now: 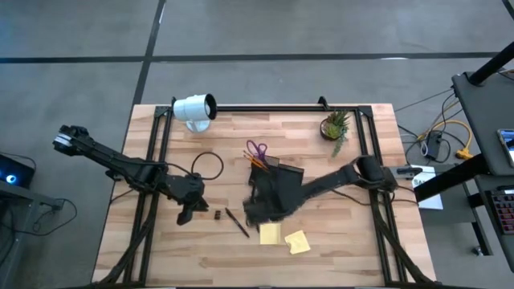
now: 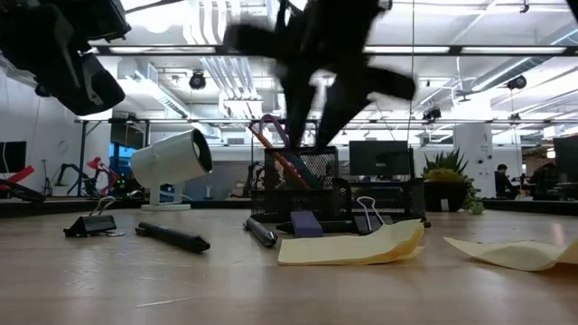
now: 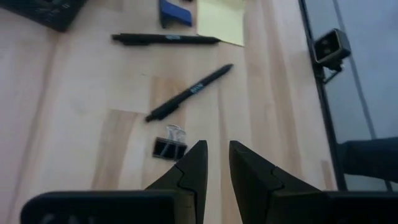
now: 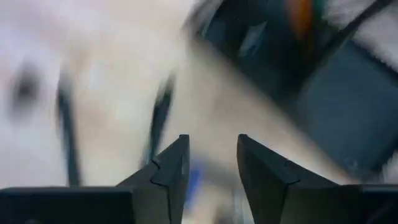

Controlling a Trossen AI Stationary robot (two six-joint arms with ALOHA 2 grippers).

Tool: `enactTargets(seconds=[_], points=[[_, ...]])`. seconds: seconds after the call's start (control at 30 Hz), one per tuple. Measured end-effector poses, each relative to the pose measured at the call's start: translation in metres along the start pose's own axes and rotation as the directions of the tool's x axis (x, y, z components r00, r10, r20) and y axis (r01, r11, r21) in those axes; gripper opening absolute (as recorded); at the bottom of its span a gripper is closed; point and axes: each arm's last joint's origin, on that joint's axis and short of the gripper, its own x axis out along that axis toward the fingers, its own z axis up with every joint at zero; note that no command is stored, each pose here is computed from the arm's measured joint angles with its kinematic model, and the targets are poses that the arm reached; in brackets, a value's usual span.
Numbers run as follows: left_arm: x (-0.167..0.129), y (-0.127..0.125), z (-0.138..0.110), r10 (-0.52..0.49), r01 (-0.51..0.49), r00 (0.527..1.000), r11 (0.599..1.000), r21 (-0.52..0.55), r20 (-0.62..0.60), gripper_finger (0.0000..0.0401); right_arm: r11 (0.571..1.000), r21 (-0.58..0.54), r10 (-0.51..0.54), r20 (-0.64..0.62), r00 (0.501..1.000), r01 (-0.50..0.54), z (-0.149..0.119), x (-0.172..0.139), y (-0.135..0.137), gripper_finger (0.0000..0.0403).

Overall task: Pick and place office supplies into organizer
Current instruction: Put the right black binder clip into the black desk organizer

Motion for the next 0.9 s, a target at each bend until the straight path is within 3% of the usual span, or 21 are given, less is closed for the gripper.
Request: enactTargets(seconds=[0.1, 0.2, 0.27, 0.4, 0.47, 0.63, 0.7, 0.9], points=[[0.0, -0.001, 0.0, -0.019, 0.019, 1.0, 1.0, 0.017, -0.012, 0.005, 0.97, -0.239, 0.026, -0.093, 0.995, -0.048, -0.034, -0.017, 0.004, 0.0134], [0.0, -0.001, 0.0, -0.022, 0.023, 1.0, 0.999, 0.048, -0.015, 0.005, 0.871, -0.484, 0.039, -0.1, 0.994, -0.083, -0.057, -0.027, 0.004, 0.0144], [0.0, -0.001, 0.0, -0.022, 0.023, 1.0, 0.998, 0.057, -0.015, 0.005, 0.811, -0.579, 0.016, -0.115, 0.993, -0.08, -0.058, -0.024, 0.001, 0.0149], [0.0, -0.001, -0.001, -0.021, 0.022, 1.0, 0.997, 0.072, -0.015, 0.005, 0.791, -0.61, -0.112, -0.208, 0.972, -0.039, -0.045, -0.005, -0.014, 0.0152], [0.0, -0.001, 0.0, -0.022, 0.023, 1.0, 0.997, 0.072, -0.014, 0.005, 0.755, -0.653, -0.133, -0.237, 0.963, -0.057, -0.039, 0.002, -0.018, 0.0153], [0.001, 0.0, -0.001, -0.021, 0.022, 1.0, 0.997, 0.072, -0.015, 0.005, 0.608, -0.732, -0.04, -0.415, 0.909, -0.307, -0.028, 0.014, -0.014, 0.0151], [0.001, 0.0, -0.001, -0.02, 0.021, 1.0, 0.997, 0.072, -0.014, 0.005, 0.564, -0.744, -0.039, -0.456, 0.889, -0.358, -0.023, 0.019, -0.016, 0.0149], [0.001, 0.0, -0.001, -0.002, 0.002, 1.0, 0.997, 0.073, -0.004, 0.005, 0.515, -0.77, -0.046, -0.463, 0.885, -0.376, 0.0, 0.031, -0.024, 0.0141]])
